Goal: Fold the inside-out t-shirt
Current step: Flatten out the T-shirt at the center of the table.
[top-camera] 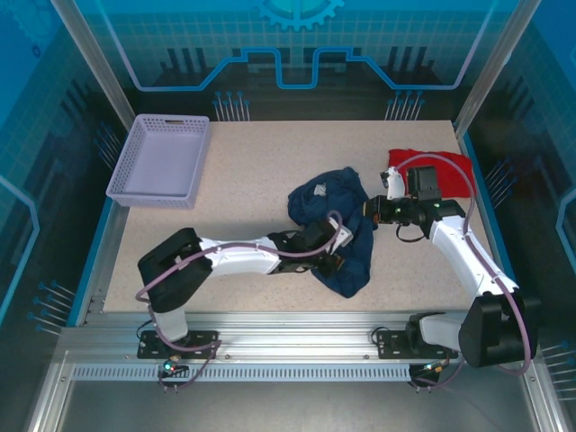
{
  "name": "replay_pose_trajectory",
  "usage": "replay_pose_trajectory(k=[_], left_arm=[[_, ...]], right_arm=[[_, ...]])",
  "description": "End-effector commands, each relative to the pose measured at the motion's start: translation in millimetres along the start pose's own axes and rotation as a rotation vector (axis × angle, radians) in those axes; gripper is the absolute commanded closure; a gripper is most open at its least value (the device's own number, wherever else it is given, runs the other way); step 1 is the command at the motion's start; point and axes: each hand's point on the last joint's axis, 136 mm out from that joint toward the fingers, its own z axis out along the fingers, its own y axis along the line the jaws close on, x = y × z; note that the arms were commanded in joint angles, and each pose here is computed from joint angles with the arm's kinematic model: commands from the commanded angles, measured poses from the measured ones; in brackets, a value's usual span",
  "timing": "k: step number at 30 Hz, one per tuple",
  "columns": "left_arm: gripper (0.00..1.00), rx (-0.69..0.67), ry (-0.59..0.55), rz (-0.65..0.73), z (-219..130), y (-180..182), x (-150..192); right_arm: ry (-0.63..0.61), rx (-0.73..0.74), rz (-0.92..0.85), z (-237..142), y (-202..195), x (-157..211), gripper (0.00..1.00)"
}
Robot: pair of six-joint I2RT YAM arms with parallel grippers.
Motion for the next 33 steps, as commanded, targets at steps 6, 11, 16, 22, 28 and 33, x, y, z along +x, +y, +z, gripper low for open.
replay_pose_trajectory(k=[6, 11, 16, 22, 28, 33], left_arm=[[1.00, -0.081, -0.468, -0.439, -148, 118, -66], [1.00, -0.340, -0.792, -0.587, -273, 186, -87], [1.00, -0.449, -0.953, -0.480, -357, 175, -137], [1.00, -0.468, -1.176, -0.316, -477, 121, -168], [1.00, -0.478, -1.306, -0.214, -561, 78, -175], [1.00, -0.599, -1.267, -0.203, -563, 93, -188]], right_arm=[[-0.301, 0.197, 0.080, -78, -38, -49, 1.00], [-0.438, 0.103, 0.016, -97, 5, -89, 1.00], [-0.473, 0.006, -0.048, -112, 48, -131, 1.00], [-0.659, 0.012, -0.218, -214, 114, -143, 1.00], [-0.859, -0.021, -0.329, -316, 168, -132, 1.00], [-0.863, -0.011, -0.333, -322, 172, -141, 1.00]])
